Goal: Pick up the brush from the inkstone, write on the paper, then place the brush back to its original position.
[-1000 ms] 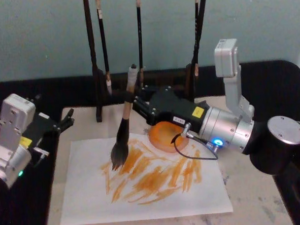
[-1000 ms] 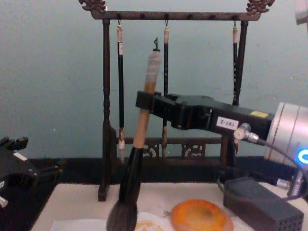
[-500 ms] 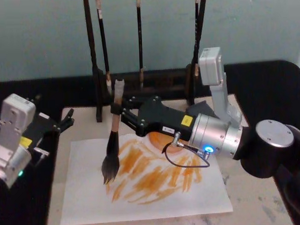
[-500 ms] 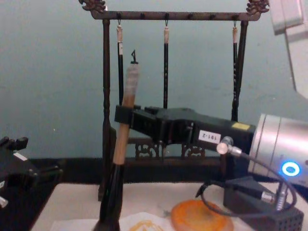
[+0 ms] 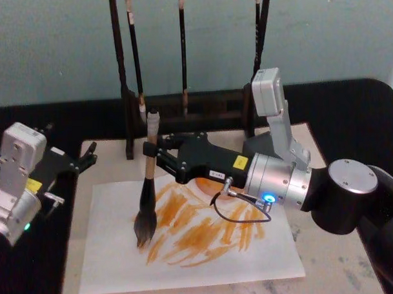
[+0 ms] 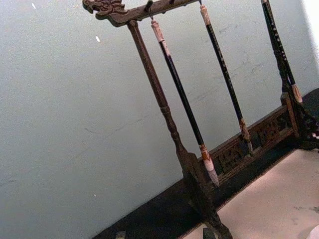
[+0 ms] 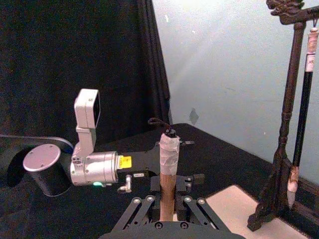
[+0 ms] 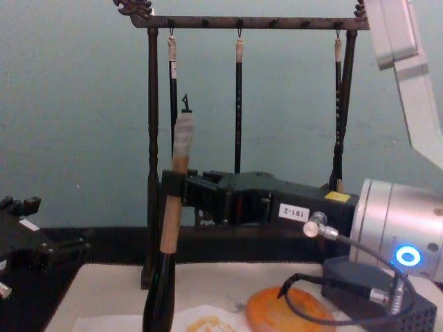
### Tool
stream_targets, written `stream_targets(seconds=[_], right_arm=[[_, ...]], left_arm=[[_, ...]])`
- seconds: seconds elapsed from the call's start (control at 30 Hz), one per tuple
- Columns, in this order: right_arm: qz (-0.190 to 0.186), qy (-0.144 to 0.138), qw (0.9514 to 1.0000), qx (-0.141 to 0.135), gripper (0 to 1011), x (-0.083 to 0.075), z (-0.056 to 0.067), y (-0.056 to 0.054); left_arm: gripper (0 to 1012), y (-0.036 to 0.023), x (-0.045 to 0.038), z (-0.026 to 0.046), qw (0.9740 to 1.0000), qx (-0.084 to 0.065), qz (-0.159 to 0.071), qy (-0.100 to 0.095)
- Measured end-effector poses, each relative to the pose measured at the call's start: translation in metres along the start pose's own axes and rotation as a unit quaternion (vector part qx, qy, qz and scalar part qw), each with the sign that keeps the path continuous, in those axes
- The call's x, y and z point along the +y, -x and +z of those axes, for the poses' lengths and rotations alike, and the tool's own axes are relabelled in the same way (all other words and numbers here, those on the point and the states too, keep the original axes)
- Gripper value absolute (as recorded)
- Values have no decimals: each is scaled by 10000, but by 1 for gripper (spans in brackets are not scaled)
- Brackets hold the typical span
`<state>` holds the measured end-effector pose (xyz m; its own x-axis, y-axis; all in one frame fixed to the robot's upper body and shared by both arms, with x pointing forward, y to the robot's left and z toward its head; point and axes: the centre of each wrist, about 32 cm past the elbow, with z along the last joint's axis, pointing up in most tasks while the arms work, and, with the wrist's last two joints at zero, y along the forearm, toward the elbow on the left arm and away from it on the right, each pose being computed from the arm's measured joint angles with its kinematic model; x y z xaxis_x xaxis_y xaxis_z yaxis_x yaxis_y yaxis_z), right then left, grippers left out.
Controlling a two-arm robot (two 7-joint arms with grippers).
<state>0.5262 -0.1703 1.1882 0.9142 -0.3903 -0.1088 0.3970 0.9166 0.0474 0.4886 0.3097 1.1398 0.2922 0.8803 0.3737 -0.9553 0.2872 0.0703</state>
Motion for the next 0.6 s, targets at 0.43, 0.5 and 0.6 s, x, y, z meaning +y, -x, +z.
stream_targets(seconds=[0.43, 0.5, 0.6], right_arm=[[-26, 9, 10000, 54, 175, 50, -28, -48], [-28, 8, 10000, 53, 175, 57, -31, -54], [-42, 16, 10000, 46, 175, 79, -46, -72]], left_arm=[[1001, 0, 0, 0, 10000, 0, 0, 0], [1001, 0, 0, 0, 10000, 0, -1, 0], [1001, 0, 0, 0, 10000, 0, 0, 0]])
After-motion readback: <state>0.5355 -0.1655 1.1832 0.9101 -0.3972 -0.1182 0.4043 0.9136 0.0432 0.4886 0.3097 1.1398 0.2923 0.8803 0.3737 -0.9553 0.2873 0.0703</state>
